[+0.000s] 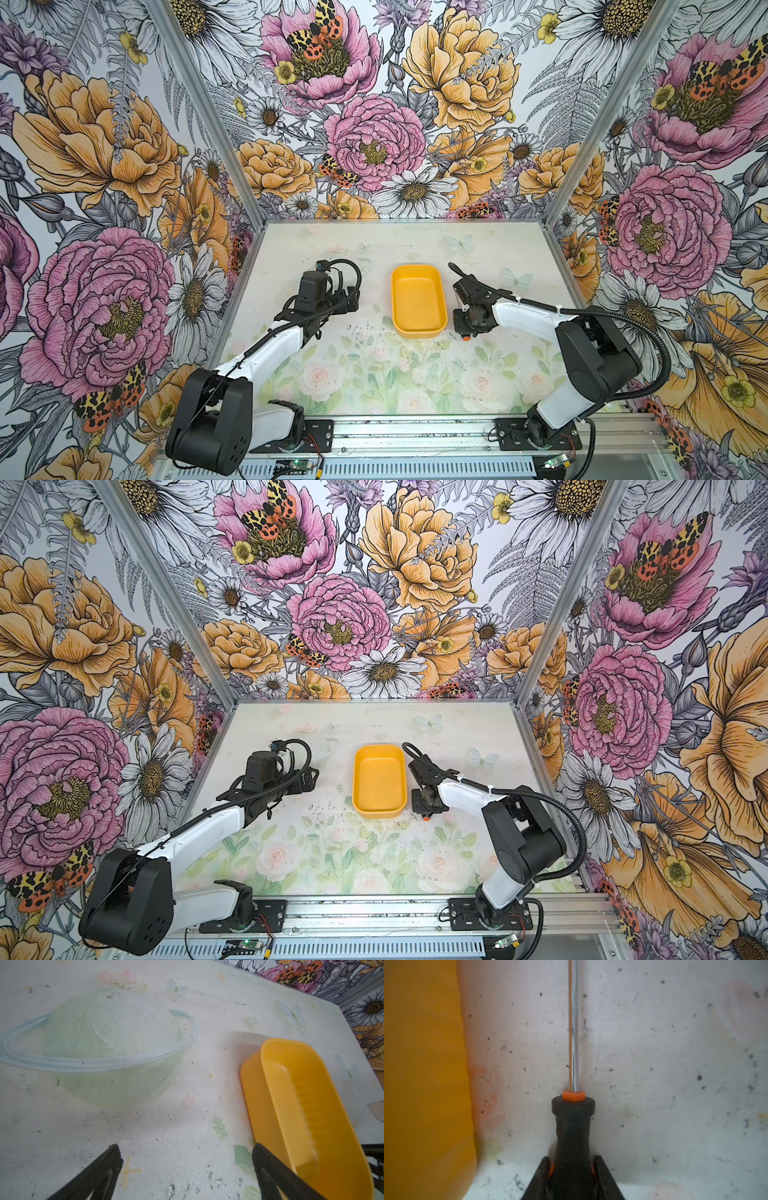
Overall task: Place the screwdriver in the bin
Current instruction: 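Close the right gripper on the black screwdriver handle, then lift the screwdriver with the right gripper and carry it over the yellow bin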
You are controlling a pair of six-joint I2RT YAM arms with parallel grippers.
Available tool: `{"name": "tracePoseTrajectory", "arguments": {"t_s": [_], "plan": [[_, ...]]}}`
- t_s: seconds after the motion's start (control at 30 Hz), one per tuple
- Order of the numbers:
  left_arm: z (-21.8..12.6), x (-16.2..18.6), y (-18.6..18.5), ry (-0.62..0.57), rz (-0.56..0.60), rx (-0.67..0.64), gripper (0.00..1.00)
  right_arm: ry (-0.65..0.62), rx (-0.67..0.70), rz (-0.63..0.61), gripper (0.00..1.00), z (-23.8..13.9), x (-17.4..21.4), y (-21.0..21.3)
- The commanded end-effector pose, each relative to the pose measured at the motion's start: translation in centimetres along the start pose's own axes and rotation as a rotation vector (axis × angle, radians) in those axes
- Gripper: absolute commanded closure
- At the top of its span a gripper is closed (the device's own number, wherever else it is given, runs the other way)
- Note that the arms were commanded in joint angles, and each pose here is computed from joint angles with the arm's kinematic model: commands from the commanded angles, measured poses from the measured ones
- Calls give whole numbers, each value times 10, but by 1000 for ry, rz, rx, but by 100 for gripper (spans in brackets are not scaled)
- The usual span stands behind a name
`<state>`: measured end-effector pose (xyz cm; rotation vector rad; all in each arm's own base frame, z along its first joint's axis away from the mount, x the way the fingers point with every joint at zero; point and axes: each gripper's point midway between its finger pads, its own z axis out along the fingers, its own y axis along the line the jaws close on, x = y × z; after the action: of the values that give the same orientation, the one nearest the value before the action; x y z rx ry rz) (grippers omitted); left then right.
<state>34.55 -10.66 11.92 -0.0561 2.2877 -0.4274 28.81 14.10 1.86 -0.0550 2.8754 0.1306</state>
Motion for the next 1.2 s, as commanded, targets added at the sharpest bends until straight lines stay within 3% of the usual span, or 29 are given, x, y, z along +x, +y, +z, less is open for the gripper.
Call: {"name": "tracePoseTrajectory", "arguments": {"t_s": [0.0,0.33,0.47,0.6,0.73,0.93,1.17], "plan": [[-4,-12,-4,-32,19,1,1,-24,-49,38,100,-11,-8,2],[-3,-13,-5,-32,17,4,1,-213,-218,151,100,-80,-56,-3],[-4,-14,-6,-35,16,9,1,-406,-251,185,100,-142,-105,4],[-5,-13,-6,-37,14,14,1,-639,-160,232,100,-207,-149,8],[-8,-13,-6,-44,15,11,1,-784,-59,251,100,-245,-173,20],[-11,-12,-2,-53,15,-2,1,-807,10,273,100,-231,-178,53],[-8,-11,-2,-46,18,-1,1,-694,15,187,100,-179,-161,97]]}}
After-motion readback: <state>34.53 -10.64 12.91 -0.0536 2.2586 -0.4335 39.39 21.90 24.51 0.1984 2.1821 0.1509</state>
